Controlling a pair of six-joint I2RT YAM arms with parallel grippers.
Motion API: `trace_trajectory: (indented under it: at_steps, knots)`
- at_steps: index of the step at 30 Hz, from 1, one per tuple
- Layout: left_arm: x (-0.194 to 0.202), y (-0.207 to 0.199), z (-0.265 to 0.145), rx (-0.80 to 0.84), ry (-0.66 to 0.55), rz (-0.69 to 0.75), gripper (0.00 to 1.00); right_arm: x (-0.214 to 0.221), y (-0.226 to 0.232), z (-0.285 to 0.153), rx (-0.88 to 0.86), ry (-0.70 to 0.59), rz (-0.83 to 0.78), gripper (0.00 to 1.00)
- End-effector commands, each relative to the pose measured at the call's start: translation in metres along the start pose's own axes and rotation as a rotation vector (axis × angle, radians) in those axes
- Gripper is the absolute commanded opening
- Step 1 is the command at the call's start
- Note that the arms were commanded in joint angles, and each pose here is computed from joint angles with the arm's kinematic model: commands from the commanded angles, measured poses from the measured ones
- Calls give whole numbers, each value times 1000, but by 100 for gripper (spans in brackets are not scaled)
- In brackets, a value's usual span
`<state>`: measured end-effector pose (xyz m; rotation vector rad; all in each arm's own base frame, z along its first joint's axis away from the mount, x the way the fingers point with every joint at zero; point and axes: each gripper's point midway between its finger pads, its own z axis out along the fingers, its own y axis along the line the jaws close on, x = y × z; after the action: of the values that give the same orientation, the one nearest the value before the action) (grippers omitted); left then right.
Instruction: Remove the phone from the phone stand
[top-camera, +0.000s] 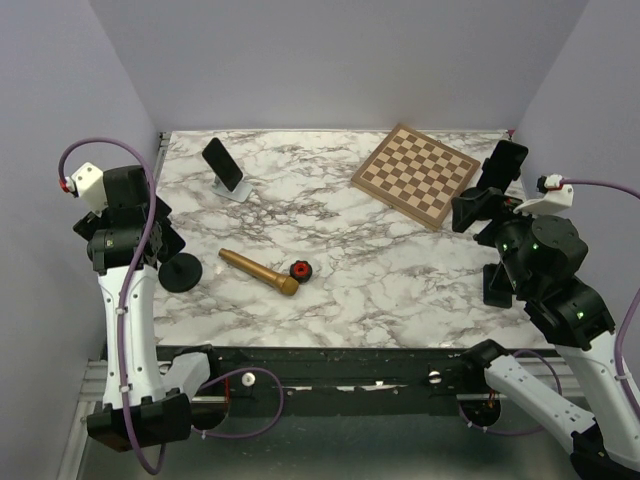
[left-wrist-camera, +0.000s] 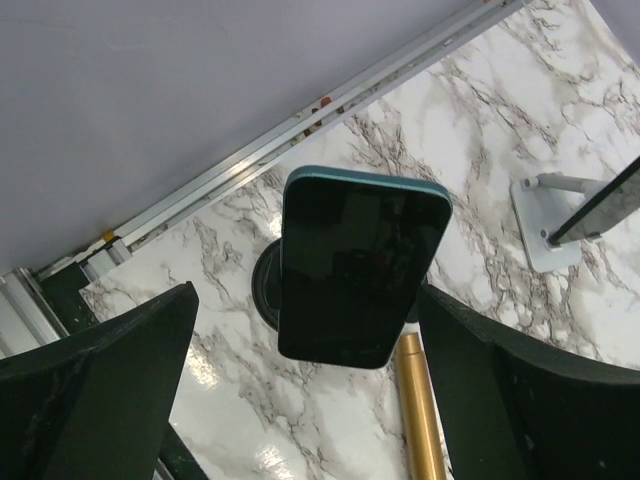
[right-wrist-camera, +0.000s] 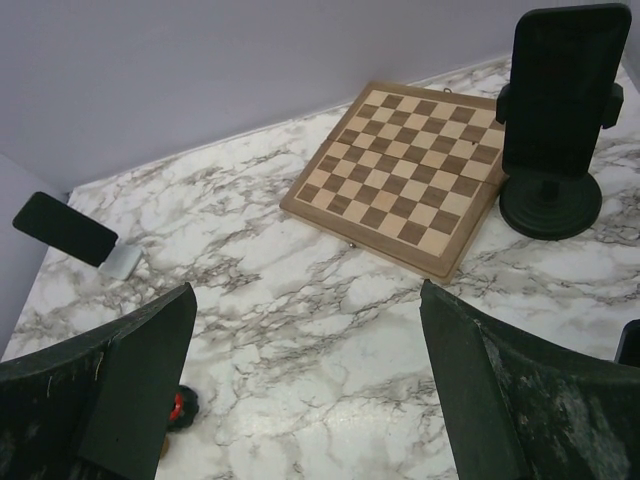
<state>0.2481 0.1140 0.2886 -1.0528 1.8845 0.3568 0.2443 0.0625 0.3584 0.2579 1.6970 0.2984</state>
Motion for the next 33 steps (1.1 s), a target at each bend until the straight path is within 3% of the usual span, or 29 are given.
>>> trace_trajectory:
  at_steps: [1, 20, 33]
  knots:
    - [-11, -11, 20, 31, -30, -45, 99, -7, 6, -7, -37, -6, -20, 100]
    - [-4, -30, 40, 145, -83, 10, 99, -10, 9, -3, -49, -23, -29, 100]
    - [11, -8, 57, -15, -49, -13, 99, -11, 11, -2, -55, -27, -12, 100]
